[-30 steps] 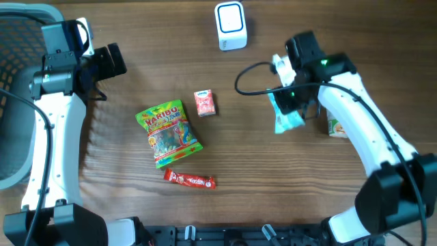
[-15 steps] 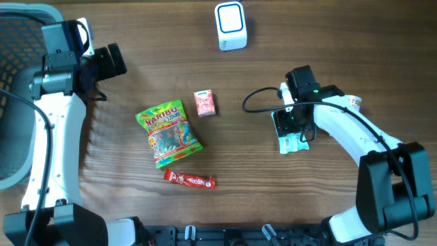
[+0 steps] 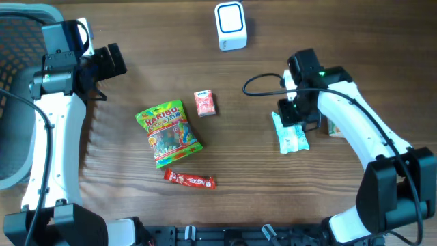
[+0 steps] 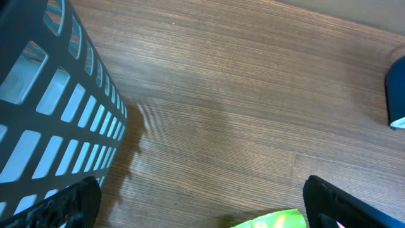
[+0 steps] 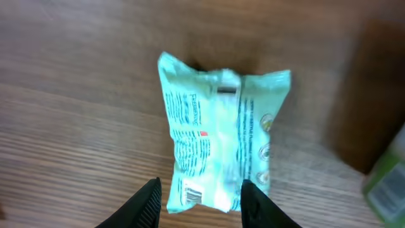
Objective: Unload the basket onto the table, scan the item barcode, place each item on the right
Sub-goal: 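Set the wipes pack down and open the right gripper, then reach the right gripper to the red Kleenex pack and grasp it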
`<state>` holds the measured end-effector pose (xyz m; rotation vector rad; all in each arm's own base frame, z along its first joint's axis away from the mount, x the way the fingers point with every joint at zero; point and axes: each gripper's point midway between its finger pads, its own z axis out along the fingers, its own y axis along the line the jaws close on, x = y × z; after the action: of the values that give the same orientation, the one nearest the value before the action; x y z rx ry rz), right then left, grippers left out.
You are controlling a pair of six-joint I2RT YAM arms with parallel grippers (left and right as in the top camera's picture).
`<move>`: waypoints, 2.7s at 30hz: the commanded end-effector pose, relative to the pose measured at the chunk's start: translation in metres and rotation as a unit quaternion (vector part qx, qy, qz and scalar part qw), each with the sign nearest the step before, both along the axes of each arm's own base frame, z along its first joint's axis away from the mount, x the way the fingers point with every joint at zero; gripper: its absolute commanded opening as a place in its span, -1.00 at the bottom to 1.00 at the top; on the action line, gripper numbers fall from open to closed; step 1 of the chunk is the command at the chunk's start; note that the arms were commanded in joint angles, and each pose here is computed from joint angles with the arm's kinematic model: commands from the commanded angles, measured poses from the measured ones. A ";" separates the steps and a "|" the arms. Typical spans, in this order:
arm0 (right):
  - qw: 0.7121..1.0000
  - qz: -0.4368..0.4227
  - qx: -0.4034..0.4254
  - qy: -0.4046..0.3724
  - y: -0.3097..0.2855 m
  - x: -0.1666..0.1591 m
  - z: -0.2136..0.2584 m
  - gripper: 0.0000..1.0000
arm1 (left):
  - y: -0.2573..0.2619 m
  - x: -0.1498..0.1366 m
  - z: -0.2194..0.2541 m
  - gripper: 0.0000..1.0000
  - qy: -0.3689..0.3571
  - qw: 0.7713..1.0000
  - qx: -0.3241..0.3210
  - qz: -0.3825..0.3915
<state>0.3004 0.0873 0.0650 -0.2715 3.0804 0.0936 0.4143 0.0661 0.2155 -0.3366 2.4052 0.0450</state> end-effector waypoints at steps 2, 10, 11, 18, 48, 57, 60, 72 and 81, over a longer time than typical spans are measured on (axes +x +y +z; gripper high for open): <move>1.000 -0.013 -0.008 0.012 -0.004 -0.014 -0.023 -0.22 | 0.002 0.000 0.007 1.00 -0.009 1.000 0.004 -0.004; 0.999 -0.015 0.005 0.029 -0.005 -0.039 -0.061 0.23 | 0.002 0.000 0.007 1.00 -0.009 1.000 0.003 -0.004; 0.999 -0.015 0.012 0.033 -0.003 -0.041 -0.061 0.14 | 0.002 0.000 0.007 1.00 -0.009 1.000 0.004 -0.004; 0.999 0.018 0.037 -0.032 0.010 -0.004 0.009 0.33 | 0.002 0.000 0.007 1.00 -0.009 1.000 0.004 -0.004; 0.990 0.026 0.085 -0.110 0.025 0.013 0.004 0.32 | 0.002 0.000 0.007 1.00 -0.009 1.000 0.003 -0.004; 0.996 -0.008 0.089 -0.030 0.020 -0.033 -0.002 -0.74 | 0.002 0.000 0.007 1.00 -0.009 1.000 0.004 -0.004; 0.992 -0.003 0.130 -0.005 0.031 -0.051 -0.021 -0.78 | 0.002 0.000 0.007 1.00 -0.009 1.000 0.004 -0.004; 0.982 -0.012 0.187 -0.017 0.049 -0.047 -0.014 -0.64 | 0.002 0.000 0.007 1.00 -0.009 1.000 0.004 -0.004; 0.969 0.056 0.219 -0.100 0.099 -0.001 0.107 0.56 | 0.002 0.000 0.007 1.00 -0.009 1.000 0.003 -0.004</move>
<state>0.2854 0.1600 0.1256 -0.2964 2.8723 0.6539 0.4141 0.0661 0.2154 -0.3368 2.4059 0.0454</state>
